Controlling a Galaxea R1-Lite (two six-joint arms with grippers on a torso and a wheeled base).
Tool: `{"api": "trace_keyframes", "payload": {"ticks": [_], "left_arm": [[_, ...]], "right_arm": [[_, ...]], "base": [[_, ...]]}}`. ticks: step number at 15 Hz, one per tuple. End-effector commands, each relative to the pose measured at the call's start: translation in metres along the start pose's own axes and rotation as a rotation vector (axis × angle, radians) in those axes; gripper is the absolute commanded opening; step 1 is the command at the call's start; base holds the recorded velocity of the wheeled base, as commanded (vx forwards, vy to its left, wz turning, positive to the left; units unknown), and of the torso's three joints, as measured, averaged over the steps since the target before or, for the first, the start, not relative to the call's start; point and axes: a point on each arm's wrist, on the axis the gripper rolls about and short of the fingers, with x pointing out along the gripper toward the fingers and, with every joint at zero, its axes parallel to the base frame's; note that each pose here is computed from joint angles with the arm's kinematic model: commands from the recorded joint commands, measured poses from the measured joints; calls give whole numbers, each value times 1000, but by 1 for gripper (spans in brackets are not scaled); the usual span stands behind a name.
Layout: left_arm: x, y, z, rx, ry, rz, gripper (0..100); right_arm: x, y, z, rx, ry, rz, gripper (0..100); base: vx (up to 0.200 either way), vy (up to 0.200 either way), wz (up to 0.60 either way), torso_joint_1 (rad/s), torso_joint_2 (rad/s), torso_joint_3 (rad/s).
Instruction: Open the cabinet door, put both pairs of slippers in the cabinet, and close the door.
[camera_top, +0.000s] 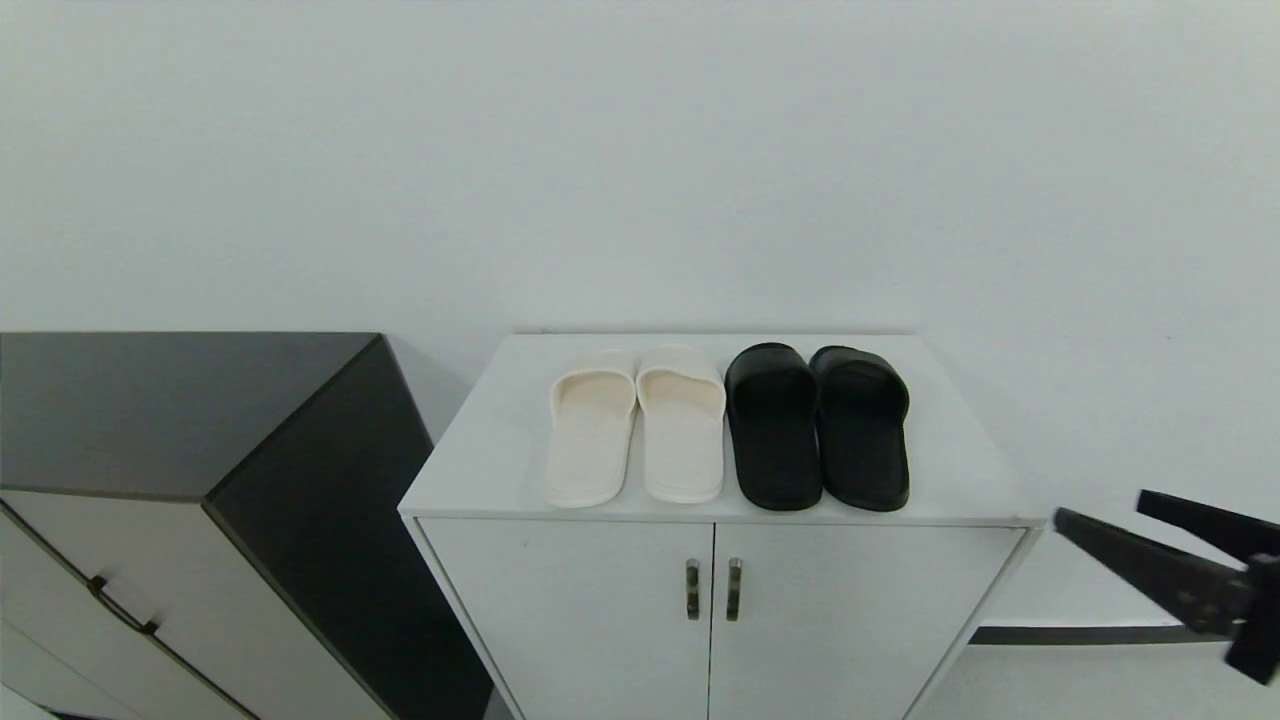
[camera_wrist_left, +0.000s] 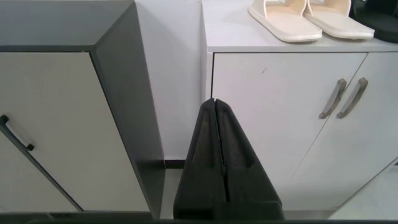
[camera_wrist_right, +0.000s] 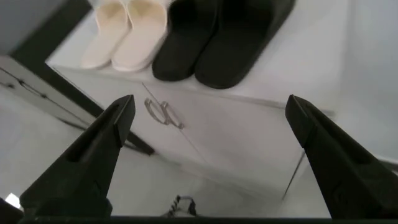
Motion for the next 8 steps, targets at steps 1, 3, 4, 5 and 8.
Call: {"api": "trace_keyframes", "payload": {"ticks": [1,3,4,5,8], "left_arm": [[0,0,0,-2,0,2,0],[0,0,0,-2,0,0,0],[0,0,0,-2,0,0,0],[0,0,0,0,0,0,0],[0,0,0,-2,0,0,0]], "right_arm": [[58,43,-4,-26,90,-7,100],[85,58,-5,-38,96,-71,100],[95,65,-8,-54,99,-108,100],[103,70,-9,-62,99,-125,100],[142,85,-10,-78,81,-222,100]], "base": [[0,0,0,0,0,0],[0,0,0,0,0,0],[0,0,0,0,0,0],[0,0,0,0,0,0],[0,0,0,0,0,0]]}}
